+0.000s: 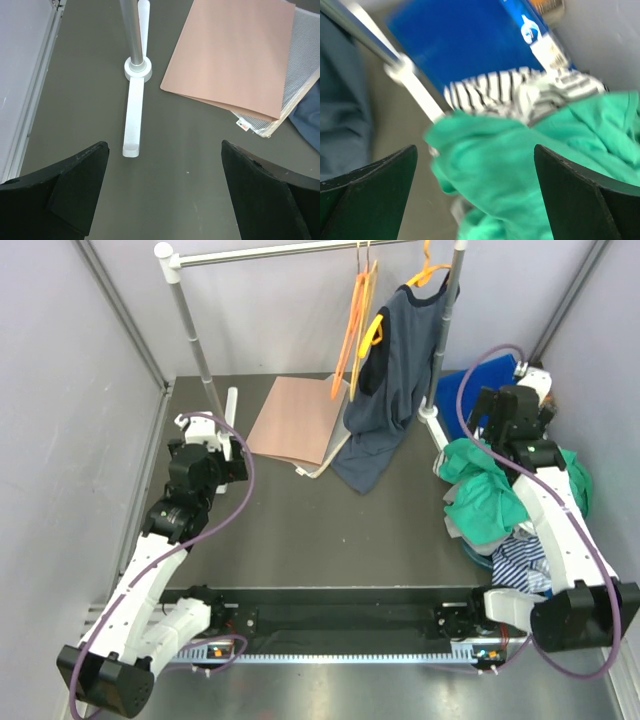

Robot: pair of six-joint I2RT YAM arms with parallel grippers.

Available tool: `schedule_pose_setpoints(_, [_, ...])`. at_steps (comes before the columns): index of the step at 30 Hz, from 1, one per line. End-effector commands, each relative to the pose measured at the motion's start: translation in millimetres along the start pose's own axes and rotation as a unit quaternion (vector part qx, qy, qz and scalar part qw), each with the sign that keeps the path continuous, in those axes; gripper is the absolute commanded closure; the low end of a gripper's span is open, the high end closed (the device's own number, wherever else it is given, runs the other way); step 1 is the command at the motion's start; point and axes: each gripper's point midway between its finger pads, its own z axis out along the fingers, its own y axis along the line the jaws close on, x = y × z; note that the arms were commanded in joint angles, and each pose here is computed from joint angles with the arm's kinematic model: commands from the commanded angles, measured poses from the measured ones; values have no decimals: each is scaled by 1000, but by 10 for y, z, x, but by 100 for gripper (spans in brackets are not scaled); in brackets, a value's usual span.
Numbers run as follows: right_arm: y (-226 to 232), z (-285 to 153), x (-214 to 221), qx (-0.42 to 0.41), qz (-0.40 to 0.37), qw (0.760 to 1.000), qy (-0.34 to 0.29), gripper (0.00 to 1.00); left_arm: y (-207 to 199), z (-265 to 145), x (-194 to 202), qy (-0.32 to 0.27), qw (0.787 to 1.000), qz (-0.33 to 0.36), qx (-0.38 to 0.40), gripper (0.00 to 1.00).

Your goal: Place the tank top on the hanger

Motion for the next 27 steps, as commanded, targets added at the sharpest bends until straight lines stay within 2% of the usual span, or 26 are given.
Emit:
schedule_pose_setpoints(1, [-282,121,382,71,-39,994,76,0,23,15,-33,-15,1000,4,-2,1])
schedule_pose_setpoints(4, [-297,221,601,84,-61,988,117,0,8,0,-23,-16,1000,6,5,1])
schedule_pose_setpoints(9, [-337,289,826,93,-79,981,148,1,42,-27,-52,-24,1000,3,-2,1])
schedule_pose_setpoints(12, [-321,315,948,87,-85,979,166,12,23,-38,-53,-26,1000,3,3,1])
schedule_pose_setpoints(15, [-290,302,1000,76,-89,977,178,39,15,-54,-59,-28,1000,1,7,1])
schedule_pose_setpoints(16, [-258,290,982,66,-87,978,178,65,15,-57,-66,-29,1000,0,7,1])
schedule_pose_setpoints(18, [-231,238,881,56,-82,981,167,85,28,-78,-81,-35,999,-1,5,1])
schedule_pose_setpoints(19, [-196,208,757,47,-74,984,154,100,30,-77,-79,-35,999,-2,5,1])
schedule_pose_setpoints(23, [-45,-44,239,-5,-61,993,99,100,31,-91,-92,-38,999,-5,5,1])
schedule_pose_setpoints(26, [224,-367,-201,-88,-63,993,42,100,33,-102,-103,-41,999,-5,5,1])
schedule_pose_setpoints(27, [452,-539,-354,-142,-68,987,17,100,36,-102,-103,-41,999,-5,4,1])
